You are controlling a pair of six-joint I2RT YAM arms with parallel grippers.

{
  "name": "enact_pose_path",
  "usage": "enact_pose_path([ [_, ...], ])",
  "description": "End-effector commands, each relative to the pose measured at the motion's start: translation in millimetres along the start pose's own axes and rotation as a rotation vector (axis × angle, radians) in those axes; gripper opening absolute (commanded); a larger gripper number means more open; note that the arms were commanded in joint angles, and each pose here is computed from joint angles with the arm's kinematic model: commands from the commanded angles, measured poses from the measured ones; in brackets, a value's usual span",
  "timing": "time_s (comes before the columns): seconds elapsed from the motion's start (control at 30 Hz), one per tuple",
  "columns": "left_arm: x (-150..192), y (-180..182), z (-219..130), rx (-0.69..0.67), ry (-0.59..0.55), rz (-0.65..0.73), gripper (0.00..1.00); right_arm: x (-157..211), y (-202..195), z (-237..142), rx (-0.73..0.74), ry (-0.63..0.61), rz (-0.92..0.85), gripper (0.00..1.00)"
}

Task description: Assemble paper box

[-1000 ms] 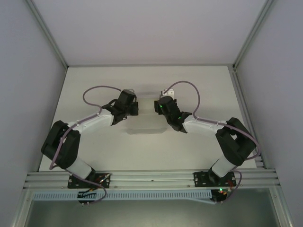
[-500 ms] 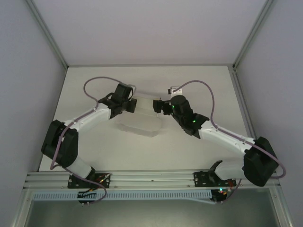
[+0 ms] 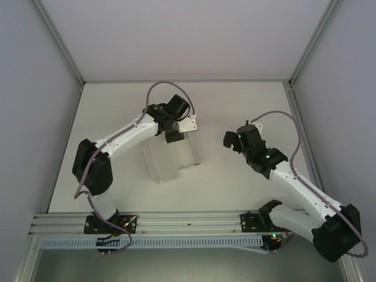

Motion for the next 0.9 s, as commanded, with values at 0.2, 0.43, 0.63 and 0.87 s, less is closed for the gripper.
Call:
enact_pose_path([
  [0.2,3,-18,44,0.011,0.339,0.345,0.0,12,-25,-11,0.026,0.005,0.044,1.0],
  [0.43,-7,-29,88,0.029,0.389,0.376,0.03,20,-35,-10,0.053,0.015,0.045,1.0],
  [0.63,-26,-22,78,0.021,0.305,0.341,0.31,24,-38,-10,0.051,0.02,0.04,1.0],
  [0.87,-40,-16,48,-0.012,0.167,0.32,0.73,23,-34,-10,0.027,0.019,0.029,1.0],
])
Point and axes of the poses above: each hand's point on the last joint's axis, 136 mm out from that joint toward the fingers, its own z axis out along the fingers, its own y axis along the line the jaws close on, x = y × z, the point moved 1 cm from there along -z, back along the fingers, and after that the axes turned 8 degrees about z, right-handed, at the moved point
